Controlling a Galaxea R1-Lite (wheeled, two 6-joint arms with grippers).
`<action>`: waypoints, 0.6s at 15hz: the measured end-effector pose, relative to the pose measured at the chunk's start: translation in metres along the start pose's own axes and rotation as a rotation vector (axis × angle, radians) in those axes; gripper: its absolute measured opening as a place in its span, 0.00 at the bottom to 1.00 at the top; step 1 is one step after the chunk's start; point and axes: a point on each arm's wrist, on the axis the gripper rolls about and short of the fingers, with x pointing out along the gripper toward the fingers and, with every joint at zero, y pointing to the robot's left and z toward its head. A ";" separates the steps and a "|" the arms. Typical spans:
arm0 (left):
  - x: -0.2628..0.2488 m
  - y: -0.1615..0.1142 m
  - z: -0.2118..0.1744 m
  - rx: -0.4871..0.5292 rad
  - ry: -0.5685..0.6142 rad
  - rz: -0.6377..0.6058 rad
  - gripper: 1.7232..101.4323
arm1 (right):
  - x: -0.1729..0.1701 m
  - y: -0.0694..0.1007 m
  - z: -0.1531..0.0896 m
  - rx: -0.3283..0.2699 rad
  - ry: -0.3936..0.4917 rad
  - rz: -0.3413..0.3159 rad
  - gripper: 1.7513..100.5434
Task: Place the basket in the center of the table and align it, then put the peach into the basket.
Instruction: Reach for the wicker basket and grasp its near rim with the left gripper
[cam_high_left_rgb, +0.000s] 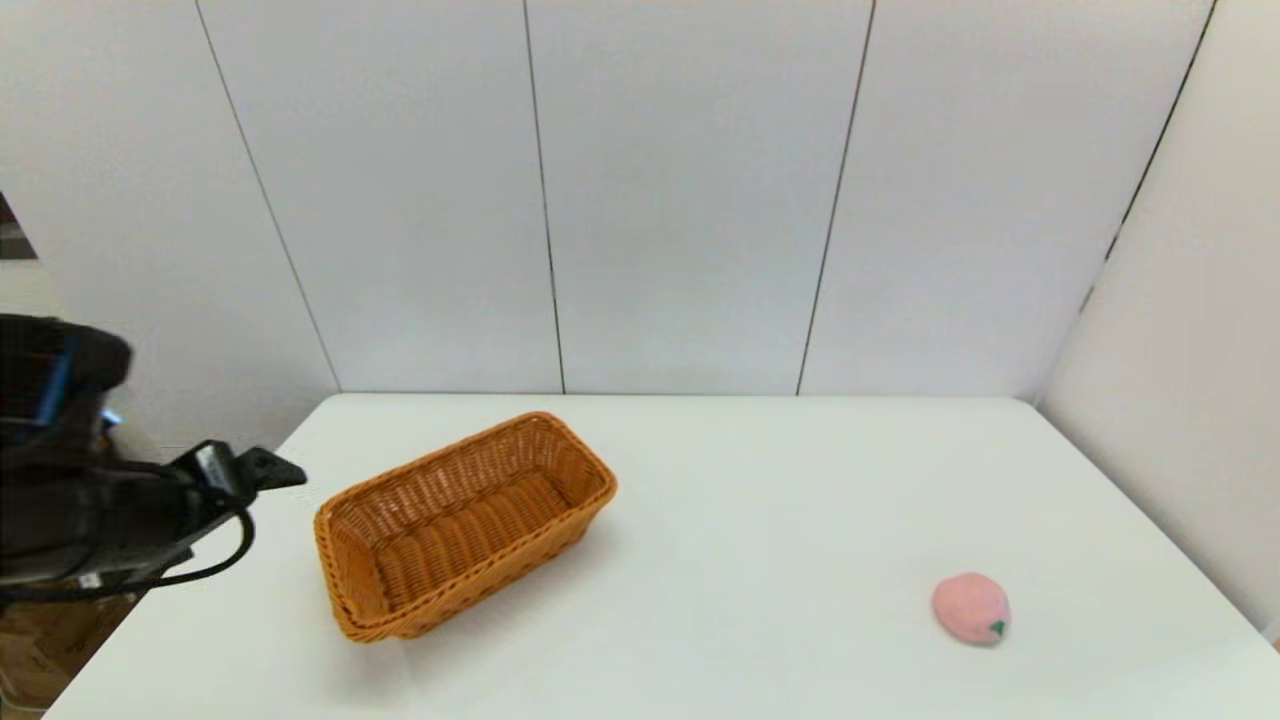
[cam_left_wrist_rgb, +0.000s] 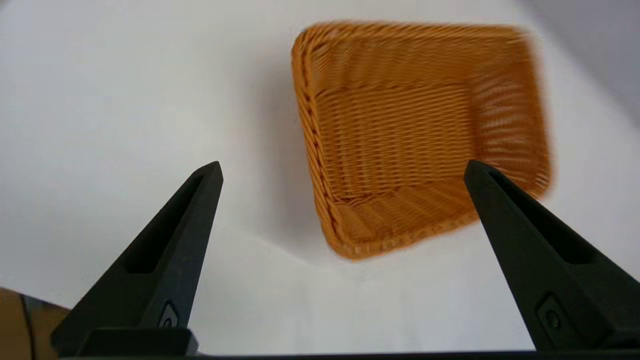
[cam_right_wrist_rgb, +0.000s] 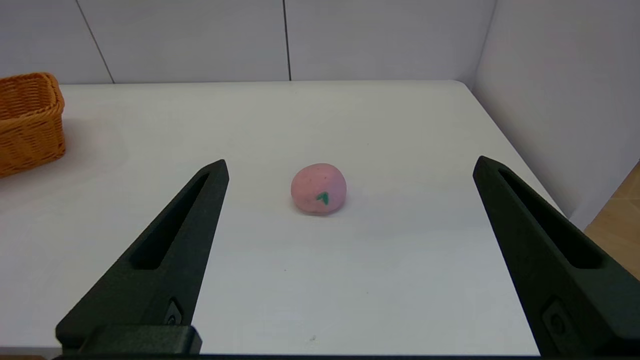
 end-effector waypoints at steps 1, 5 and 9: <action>0.029 -0.007 0.003 -0.034 0.076 0.051 0.96 | 0.000 0.000 0.000 0.000 -0.001 0.000 0.96; 0.109 -0.028 0.001 -0.116 0.246 0.143 0.96 | 0.000 0.000 0.000 0.000 -0.001 0.000 0.96; 0.137 -0.038 -0.017 -0.111 0.356 0.147 0.96 | 0.000 0.000 0.000 0.001 -0.001 0.000 0.96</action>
